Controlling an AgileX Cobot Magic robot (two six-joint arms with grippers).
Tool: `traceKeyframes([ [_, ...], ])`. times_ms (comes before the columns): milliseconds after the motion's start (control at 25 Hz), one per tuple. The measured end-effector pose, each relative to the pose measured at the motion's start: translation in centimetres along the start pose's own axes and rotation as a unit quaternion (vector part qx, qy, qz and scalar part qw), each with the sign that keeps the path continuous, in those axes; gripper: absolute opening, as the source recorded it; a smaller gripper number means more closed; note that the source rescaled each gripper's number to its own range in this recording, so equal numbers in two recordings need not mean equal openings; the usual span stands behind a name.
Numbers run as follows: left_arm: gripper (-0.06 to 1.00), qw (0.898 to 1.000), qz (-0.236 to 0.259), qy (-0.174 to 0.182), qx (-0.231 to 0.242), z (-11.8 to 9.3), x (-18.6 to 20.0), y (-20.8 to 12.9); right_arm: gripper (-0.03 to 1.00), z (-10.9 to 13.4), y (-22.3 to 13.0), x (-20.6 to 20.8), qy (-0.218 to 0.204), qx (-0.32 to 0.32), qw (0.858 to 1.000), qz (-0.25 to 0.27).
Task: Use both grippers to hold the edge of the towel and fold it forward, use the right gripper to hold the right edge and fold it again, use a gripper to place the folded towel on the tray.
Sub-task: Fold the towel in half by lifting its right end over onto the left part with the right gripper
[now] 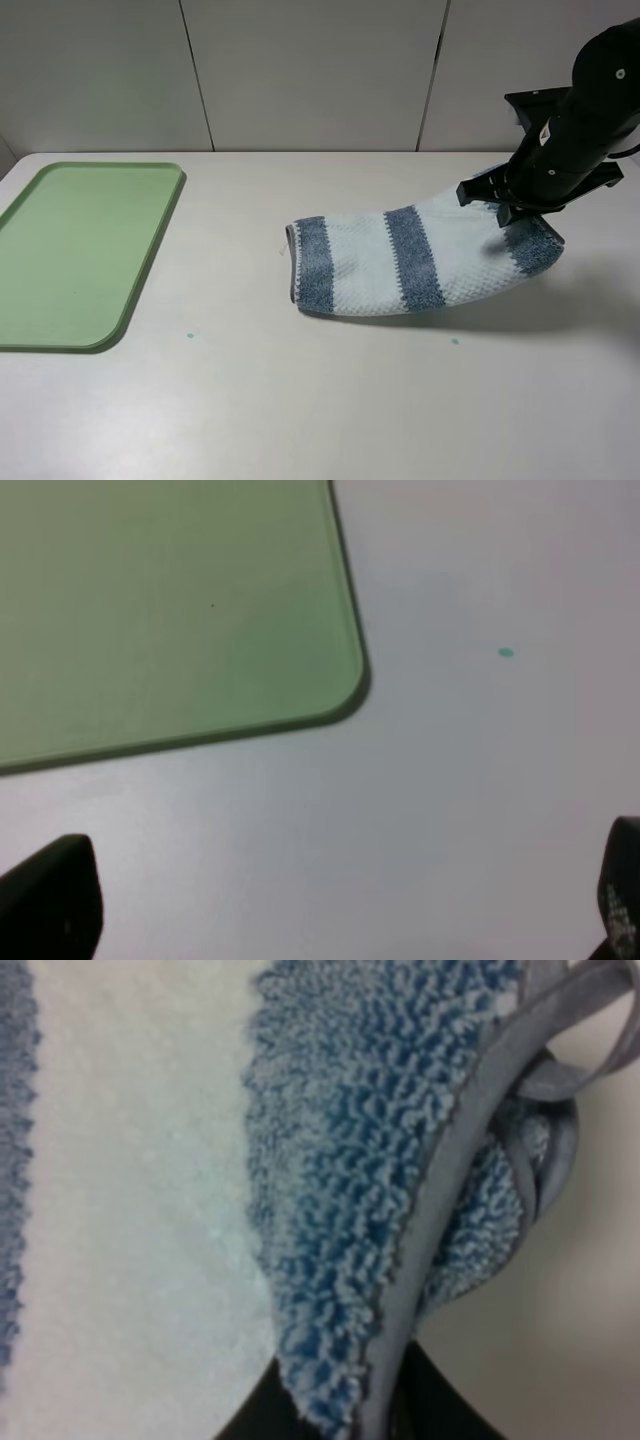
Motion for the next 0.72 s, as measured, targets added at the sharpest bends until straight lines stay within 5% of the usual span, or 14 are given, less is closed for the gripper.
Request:
traceKeyframes([
  [720,1.0,1.0,0.0,0.0,0.0,0.0,0.0,0.0,0.08,7.1,-0.1,1.3,0.05,0.059,0.997,-0.012],
])
Point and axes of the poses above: a point on each arm's last joint axis where the gripper is mounted, x pointing back along that axis away from the gripper, z along the wrist's bending axis when the last joint is at zero, y = z × x, the point moved 3 cm from there along -x, pointing out along that axis toward the gripper, and after that the axes turned 10 degrees about x, right-handed, at the moved point
